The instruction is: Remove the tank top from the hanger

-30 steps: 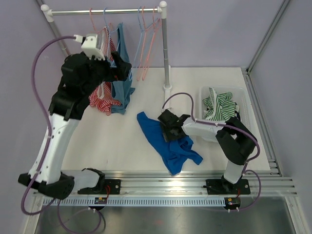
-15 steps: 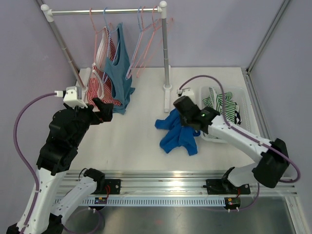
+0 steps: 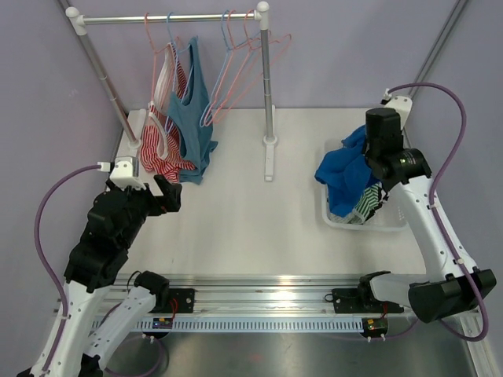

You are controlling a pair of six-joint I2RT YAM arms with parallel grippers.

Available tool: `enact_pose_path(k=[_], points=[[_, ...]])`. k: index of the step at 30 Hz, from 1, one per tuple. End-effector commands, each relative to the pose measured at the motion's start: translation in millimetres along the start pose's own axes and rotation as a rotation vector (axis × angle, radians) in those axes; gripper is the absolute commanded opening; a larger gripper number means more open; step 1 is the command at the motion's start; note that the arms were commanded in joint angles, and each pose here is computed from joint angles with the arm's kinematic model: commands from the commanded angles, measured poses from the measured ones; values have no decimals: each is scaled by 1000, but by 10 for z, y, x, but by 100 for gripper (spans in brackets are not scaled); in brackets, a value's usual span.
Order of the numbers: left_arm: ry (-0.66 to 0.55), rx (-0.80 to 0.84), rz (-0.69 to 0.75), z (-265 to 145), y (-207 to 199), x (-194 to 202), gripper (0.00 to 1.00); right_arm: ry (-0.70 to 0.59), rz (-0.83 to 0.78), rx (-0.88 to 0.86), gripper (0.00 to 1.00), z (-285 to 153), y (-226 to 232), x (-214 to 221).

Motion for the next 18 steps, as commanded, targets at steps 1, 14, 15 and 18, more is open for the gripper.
enact_pose_path(k=[1, 14, 15, 18], points=[[-48, -3, 21, 31, 9, -74, 99, -169, 121, 21, 0, -73, -221, -576], [-58, 12, 18, 12, 23, -45, 99, 72, 117, -40, 0, 605, 39, 408], [-62, 12, 18, 8, 25, -50, 99, 98, 126, -73, 0, 653, 117, 544], [-74, -5, 11, -6, 49, -78, 99, 296, 71, -119, 0, 807, 257, 1215]])
Point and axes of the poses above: each gripper's point midway between its finger pads, its own z axis out along the fingers, its own y axis along the line the jaws close on, x = y × z, the point moved 3 cm from there along -z, back along the fingers, and after that the axes turned 3 degrees about -z, right-handed, at the moved point
